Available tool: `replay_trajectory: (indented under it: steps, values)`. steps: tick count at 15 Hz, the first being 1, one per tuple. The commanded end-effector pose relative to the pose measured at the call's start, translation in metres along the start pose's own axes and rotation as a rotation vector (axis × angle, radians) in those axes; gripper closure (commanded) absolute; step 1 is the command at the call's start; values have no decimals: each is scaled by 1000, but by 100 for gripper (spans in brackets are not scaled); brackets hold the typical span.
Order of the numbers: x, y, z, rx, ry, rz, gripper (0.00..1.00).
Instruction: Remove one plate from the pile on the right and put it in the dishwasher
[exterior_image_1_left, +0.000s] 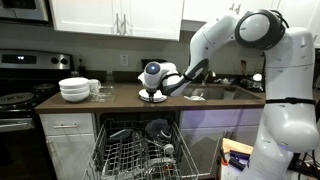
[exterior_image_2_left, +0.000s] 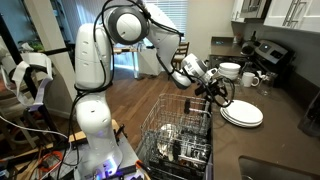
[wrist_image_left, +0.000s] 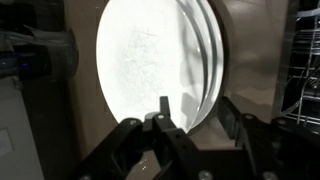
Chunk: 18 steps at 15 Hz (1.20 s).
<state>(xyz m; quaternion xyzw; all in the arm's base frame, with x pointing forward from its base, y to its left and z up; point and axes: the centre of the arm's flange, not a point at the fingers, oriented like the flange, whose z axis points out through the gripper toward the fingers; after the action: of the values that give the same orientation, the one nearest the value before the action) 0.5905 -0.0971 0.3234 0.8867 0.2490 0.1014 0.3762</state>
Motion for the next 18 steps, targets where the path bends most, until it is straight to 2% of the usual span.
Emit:
replay_trajectory:
  steps: [1, 2, 3, 6, 8, 18]
  values:
    - [1, -2, 11, 4, 7, -39, 60]
    - [2, -4, 14, 5, 4, -44, 74]
    - [2, -5, 15, 7, 2, -48, 76]
    - [2, -8, 18, 3, -5, -56, 96]
    - [3, -5, 16, -5, -4, -57, 99]
    - [5, -2, -1, -4, -6, -56, 96]
